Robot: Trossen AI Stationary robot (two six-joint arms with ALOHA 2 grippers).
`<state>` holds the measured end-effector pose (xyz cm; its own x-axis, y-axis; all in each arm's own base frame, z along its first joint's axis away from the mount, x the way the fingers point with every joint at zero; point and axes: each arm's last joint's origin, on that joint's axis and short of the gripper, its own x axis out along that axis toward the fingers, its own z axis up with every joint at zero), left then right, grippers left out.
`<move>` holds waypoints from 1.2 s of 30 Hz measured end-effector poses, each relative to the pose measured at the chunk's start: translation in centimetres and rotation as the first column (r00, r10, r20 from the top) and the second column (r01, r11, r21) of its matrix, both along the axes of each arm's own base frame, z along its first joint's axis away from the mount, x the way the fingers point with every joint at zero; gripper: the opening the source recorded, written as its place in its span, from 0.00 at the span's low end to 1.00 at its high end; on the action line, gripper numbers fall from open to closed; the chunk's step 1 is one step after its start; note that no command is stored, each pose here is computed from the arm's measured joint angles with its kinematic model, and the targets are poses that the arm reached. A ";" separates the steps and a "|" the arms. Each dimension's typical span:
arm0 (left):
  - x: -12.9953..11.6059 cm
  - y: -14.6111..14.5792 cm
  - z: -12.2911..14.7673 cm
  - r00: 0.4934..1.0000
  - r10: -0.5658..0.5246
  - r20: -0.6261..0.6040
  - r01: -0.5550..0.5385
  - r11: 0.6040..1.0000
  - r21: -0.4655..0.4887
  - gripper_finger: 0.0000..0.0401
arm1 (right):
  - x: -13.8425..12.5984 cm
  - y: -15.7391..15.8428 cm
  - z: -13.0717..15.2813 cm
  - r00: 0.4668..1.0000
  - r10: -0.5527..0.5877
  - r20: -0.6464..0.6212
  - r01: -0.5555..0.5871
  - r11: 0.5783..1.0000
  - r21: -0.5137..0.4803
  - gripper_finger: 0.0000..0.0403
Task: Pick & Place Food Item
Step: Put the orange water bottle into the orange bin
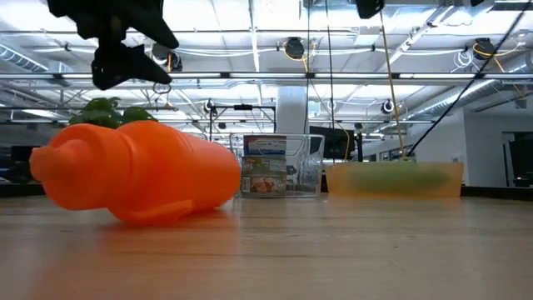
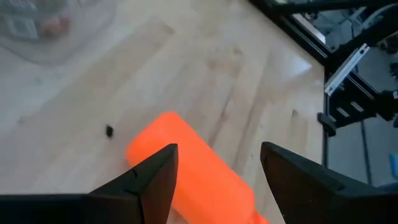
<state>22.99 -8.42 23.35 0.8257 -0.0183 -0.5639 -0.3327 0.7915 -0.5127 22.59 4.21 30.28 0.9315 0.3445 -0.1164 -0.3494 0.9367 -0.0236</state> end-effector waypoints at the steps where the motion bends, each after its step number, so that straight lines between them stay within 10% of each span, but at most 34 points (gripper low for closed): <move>1: 0.0 0.1 0.1 1.000 0.007 0.006 -0.007 1.000 0.015 0.61 | 0.7 0.4 -0.6 0.999 -0.033 -0.017 0.033 0.999 -0.012 0.91; 16: -2.2 -0.4 -2.0 0.953 0.107 -0.282 -0.134 0.988 -0.078 0.61 | 12.0 4.2 -7.5 0.965 -0.170 -0.200 0.120 0.963 -0.241 0.91; 24: -4.0 -3.3 -5.1 0.841 0.418 -0.344 -0.449 0.894 -0.013 0.61 | 12.3 4.5 -8.2 0.954 -0.172 -0.245 0.113 0.965 -0.236 0.91; 36: 0.6 -3.0 -8.9 0.866 0.375 -0.330 -0.395 0.919 0.007 0.61 | 11.3 5.4 -9.7 0.936 -0.151 -0.317 0.069 0.965 -0.254 0.91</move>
